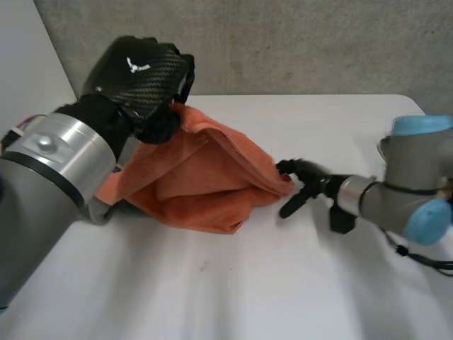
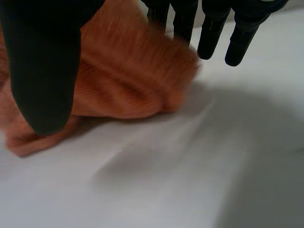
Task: Fold the laundry.
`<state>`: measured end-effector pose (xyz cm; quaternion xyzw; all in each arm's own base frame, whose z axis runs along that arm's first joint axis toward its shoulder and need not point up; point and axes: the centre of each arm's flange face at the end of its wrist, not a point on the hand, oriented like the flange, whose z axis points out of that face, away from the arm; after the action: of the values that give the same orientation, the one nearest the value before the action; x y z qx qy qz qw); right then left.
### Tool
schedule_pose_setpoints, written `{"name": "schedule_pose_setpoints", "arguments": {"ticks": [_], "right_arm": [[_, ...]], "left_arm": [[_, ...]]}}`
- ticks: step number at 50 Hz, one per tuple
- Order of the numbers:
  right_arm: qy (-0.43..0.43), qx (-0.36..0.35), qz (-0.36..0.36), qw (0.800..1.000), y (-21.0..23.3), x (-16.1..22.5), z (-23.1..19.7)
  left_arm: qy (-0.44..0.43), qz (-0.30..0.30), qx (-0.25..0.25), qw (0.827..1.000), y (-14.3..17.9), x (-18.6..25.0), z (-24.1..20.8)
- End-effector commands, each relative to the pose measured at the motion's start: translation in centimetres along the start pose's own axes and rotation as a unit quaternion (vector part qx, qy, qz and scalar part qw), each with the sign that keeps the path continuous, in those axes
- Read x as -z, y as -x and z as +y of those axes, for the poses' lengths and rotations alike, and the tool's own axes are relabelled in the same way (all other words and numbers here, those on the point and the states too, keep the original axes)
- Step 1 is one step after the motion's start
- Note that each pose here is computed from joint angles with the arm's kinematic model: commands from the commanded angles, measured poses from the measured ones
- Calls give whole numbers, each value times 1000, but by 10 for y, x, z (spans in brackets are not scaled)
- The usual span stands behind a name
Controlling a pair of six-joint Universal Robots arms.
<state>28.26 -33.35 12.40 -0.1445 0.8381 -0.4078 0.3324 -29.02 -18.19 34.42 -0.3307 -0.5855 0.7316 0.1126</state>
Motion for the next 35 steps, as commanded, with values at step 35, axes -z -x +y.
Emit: {"name": "schedule_pose_setpoints", "arguments": {"ticks": [35], "right_arm": [[-48, 359, 118, 924, 60, 76, -43]], "left_arm": [[191, -22, 107, 976, 2, -45, 151]]}}
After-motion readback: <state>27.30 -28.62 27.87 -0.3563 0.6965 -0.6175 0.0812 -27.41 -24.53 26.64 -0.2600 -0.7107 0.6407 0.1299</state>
